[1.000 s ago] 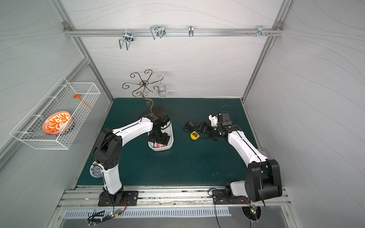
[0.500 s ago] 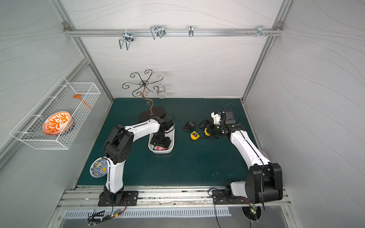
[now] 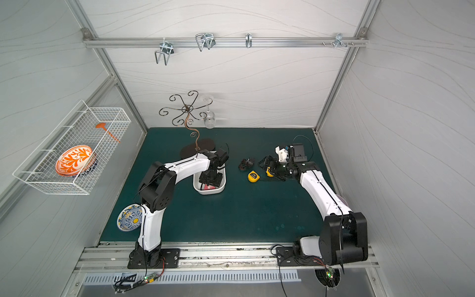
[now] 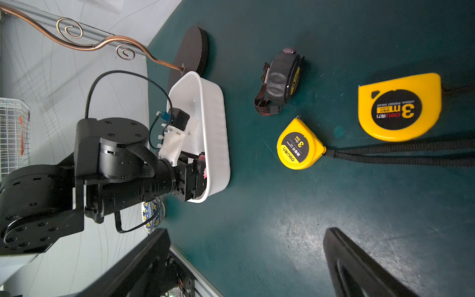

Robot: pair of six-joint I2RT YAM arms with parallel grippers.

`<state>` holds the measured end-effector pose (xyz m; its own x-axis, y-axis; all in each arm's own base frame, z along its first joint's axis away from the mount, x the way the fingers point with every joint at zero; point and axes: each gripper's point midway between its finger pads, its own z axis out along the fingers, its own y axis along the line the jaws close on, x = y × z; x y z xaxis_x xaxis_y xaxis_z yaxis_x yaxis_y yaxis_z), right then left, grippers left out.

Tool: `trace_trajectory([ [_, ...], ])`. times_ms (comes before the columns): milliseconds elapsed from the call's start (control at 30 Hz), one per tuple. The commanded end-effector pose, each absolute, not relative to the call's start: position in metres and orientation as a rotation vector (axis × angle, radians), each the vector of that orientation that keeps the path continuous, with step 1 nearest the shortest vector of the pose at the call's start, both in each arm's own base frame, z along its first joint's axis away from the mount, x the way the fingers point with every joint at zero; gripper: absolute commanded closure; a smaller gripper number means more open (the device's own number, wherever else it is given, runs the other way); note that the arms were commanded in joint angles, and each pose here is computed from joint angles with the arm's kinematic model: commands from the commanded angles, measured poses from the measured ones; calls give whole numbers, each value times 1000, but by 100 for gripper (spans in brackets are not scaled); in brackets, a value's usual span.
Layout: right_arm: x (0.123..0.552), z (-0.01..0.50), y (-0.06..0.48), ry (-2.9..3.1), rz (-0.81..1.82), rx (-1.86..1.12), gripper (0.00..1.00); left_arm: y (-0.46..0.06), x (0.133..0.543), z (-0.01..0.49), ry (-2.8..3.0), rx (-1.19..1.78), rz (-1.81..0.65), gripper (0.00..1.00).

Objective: Take the tape measure out of the storage box
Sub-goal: Pick up the tape measure from the storage box.

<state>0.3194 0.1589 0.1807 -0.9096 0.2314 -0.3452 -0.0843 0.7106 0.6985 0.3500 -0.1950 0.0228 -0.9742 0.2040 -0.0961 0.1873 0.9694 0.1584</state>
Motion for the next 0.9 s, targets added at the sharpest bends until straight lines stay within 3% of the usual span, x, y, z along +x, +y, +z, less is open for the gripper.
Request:
trace_trajectory([
  [0, 317, 186, 158, 2486, 1061, 100, 1, -198, 383, 34, 2877, 208, 225, 75],
  [367, 316, 184, 160, 2484, 1084, 91, 1, -199, 389, 83, 2793, 166, 162, 100],
  [867, 297, 188, 195, 2425, 1147, -96, 1, -207, 390, 179, 2684, -142, -264, 100],
])
